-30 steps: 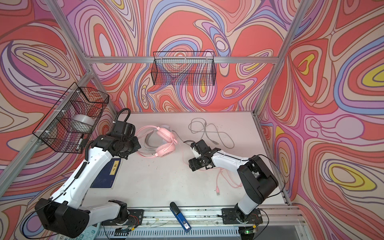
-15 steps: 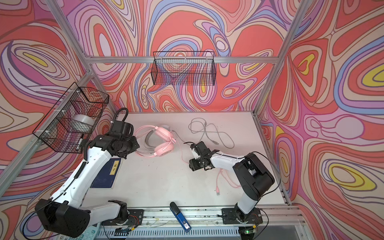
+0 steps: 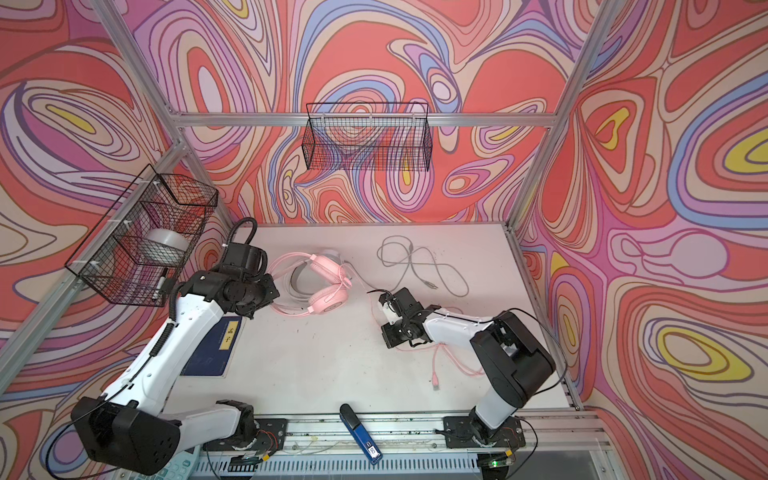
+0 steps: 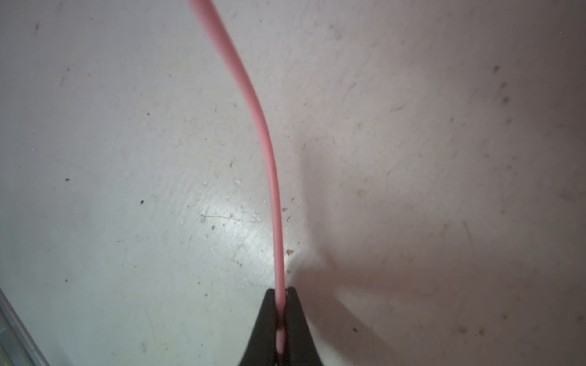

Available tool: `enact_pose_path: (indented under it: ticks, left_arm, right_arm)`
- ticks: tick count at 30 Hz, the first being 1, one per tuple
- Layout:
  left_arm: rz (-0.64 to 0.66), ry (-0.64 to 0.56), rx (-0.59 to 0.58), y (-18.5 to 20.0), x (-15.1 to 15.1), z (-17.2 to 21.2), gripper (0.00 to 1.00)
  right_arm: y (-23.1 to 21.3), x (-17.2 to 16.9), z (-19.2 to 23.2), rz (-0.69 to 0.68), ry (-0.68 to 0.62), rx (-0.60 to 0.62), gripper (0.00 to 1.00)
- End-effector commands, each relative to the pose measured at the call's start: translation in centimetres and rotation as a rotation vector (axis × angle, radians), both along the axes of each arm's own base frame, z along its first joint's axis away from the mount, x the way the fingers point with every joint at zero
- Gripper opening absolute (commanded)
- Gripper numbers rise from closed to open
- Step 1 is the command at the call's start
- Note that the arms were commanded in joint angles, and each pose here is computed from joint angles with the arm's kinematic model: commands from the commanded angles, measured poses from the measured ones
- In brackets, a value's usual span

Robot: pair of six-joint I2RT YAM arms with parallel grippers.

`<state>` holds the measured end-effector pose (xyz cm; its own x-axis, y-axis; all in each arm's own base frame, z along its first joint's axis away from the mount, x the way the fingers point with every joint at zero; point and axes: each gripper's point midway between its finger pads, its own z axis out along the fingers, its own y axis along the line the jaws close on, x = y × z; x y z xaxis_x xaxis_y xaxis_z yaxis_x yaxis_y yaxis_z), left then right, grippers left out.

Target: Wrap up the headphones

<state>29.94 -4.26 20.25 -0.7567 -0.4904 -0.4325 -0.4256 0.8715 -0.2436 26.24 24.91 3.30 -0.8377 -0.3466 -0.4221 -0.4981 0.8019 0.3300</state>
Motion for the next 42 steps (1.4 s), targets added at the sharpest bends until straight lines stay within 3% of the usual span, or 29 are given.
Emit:
enact_pose_path:
  ticks: [1,5,12,23,31,42]
  left_arm:
    - [0.023,-0.062,-0.056,-0.5,0.9,1.1,0.0]
    - [0.031,-0.058,-0.048,-0.3,0.9,0.9,0.0]
    - [0.037,-0.049,-0.055,-0.4,1.0,0.3,0.0]
    - [0.055,-0.027,-0.014,0.3,1.2,-0.3,0.0]
    - [0.054,-0.01,-0.015,0.1,1.4,-1.1,0.0]
    - [0.047,0.027,0.02,0.5,1.3,-2.4,0.0]
  right_arm:
    - [0.4,-0.4,1.9,0.029,-0.034,0.037,0.0]
    - [0.9,-0.9,3.6,0.074,-0.043,0.054,0.0]
    - [-0.3,-2.2,4.8,0.208,-0.055,-0.096,0.0]
    - [1.4,-5.2,11.6,0.459,-0.19,0.001,0.0]
    - [4.2,-8.0,15.7,0.665,-0.198,0.058,0.0]
    - [6.9,-9.1,20.6,0.788,-0.244,0.17,0.0]
